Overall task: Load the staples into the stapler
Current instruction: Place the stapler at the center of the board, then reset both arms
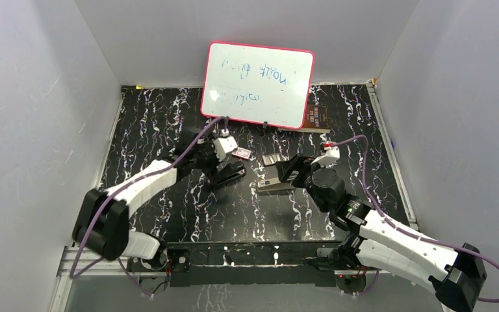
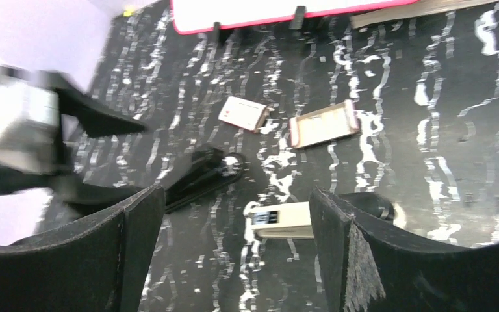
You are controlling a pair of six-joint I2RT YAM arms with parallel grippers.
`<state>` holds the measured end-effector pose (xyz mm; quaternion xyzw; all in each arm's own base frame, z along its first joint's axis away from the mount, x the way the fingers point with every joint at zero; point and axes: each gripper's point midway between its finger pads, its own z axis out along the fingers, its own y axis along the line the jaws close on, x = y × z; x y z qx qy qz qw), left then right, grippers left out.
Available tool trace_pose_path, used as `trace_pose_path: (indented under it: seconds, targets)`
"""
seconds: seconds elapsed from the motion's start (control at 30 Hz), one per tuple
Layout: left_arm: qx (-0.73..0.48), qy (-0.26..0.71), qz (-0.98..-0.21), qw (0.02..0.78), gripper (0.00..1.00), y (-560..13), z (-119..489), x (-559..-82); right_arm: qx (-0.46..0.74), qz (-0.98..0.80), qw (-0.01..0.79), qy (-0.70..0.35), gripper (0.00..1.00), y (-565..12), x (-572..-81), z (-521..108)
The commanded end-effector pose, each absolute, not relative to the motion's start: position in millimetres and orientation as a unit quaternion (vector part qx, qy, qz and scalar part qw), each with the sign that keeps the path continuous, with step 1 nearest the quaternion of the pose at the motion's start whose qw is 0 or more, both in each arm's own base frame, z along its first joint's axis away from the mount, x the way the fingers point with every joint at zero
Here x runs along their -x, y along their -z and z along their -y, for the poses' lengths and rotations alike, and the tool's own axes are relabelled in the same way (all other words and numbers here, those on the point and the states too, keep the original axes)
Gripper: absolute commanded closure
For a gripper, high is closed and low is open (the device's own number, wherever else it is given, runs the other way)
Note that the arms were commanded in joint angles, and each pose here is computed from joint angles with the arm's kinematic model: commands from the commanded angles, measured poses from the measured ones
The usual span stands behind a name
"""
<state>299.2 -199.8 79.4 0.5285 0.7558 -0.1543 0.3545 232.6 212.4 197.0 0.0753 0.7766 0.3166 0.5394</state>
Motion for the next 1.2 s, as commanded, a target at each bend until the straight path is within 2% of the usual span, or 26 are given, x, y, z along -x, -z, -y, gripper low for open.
trace_pose_path:
  seconds: [0.0, 0.1, 0.17, 0.37, 0.47, 0.8, 1.17]
  targets:
    - [-0.429, 0.155, -0.722, 0.520, 0.03, -181.0, 201.8, -315.8, -0.075, -0.771, 0.589, -0.231, 0.10, -218.5, -246.0, -182.9]
    - [-0.312, 0.122, -0.748, 0.574, 0.02, -213.9, 172.8, -320.0, -0.076, -0.772, 0.599, -0.200, 0.09, -223.3, -247.7, -170.8]
    - [-0.220, 0.082, -0.770, 0.594, 0.02, -225.7, 142.6, -320.6, -0.079, -0.769, 0.607, -0.182, 0.05, -228.0, -248.0, -161.8]
    - [0.013, 0.042, -0.801, 0.597, 0.02, -234.3, 75.7, -287.6, -0.059, -0.761, 0.630, -0.144, 0.02, -240.8, -246.1, -144.0]
    - [0.081, 0.033, -0.796, 0.599, 0.02, -230.0, 53.0, -268.3, -0.056, -0.763, 0.632, -0.122, 0.02, -243.3, -242.8, -132.3]
    - [0.135, 0.013, -0.753, 0.644, 0.02, -221.5, 16.4, -236.3, -0.070, -0.741, 0.654, -0.137, 0.02, -245.8, -225.2, -105.2]
    - [0.146, -0.002, -0.747, 0.649, 0.02, -220.5, 9.5, -235.9, -0.119, -0.737, 0.654, -0.123, 0.02, -240.4, -229.0, -95.2]
